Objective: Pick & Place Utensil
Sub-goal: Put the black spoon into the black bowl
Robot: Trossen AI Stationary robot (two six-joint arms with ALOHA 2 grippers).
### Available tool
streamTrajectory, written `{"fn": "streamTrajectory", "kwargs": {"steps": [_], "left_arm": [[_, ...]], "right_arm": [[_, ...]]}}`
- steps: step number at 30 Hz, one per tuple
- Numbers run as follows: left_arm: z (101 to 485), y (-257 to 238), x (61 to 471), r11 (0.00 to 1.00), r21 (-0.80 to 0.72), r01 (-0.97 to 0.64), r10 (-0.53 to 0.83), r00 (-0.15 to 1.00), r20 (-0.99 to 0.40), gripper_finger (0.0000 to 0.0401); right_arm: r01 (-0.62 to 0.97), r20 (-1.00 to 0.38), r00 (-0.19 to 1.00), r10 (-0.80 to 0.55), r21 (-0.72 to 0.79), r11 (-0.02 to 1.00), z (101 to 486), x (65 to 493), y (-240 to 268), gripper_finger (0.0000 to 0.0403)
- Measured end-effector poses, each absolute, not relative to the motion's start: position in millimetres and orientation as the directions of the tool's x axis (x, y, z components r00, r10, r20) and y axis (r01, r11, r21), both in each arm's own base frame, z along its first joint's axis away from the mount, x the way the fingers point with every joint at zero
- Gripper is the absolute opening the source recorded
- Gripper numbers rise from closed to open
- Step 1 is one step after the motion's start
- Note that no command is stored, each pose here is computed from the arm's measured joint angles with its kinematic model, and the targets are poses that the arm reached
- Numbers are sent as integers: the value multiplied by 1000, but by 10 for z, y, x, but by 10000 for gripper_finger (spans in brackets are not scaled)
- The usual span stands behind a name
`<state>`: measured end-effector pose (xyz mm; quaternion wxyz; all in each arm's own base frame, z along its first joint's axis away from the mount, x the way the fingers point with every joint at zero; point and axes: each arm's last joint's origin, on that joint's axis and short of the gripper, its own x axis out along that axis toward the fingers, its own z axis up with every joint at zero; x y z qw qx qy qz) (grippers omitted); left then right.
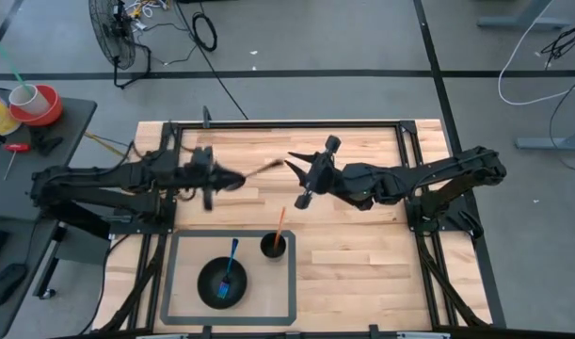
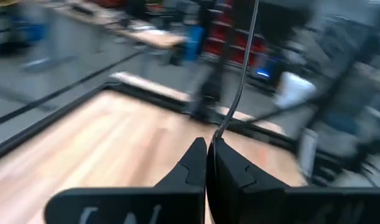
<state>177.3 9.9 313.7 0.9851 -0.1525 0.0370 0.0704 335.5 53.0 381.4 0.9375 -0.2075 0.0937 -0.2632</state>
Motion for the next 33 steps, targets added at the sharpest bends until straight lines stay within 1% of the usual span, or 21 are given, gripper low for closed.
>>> {"fn": "streamTrajectory", "kwargs": {"steps": [3,7,9,12,15,19,22,25,30,33], "left_arm": [[3178,-73,1685,968,-250,-2,-13,998,-56,11],[3198,-283,1618,959,-251,132,-148,988,-46,11],[3183,-385,1602,949,-264,173,-196,979,-60,11],[3115,-548,1611,927,-295,232,-276,954,-116,11],[3036,-717,1617,896,-350,274,-350,920,-175,11],[2888,-968,1649,873,-412,262,-391,880,-270,11],[2786,-1167,1678,874,-418,250,-396,864,-310,11],[2670,-1357,1679,861,-439,255,-429,828,-360,10],[2449,-1664,1631,815,-538,214,-494,741,-454,10],[2303,-1798,1614,828,-533,173,-477,716,-510,10]], "right_arm": [[462,-52,854,-517,-378,802,3832,3353,562,95],[438,-53,873,-484,-348,829,3832,3338,655,104],[384,-56,907,-417,-294,875,3831,3336,717,108],[251,-68,960,-271,-218,943,3822,3332,829,112],[121,-84,987,-134,-148,982,3809,3316,943,115],[13,-128,991,-25,-92,996,3763,3267,1116,115],[-38,-163,986,22,-99,994,3653,3284,1315,115],[-104,-199,977,82,-103,989,3473,3344,1555,119],[-140,-201,971,130,-35,990,3243,3445,1834,121],[-163,-188,970,154,-30,986,3132,3488,1976,121]]}}
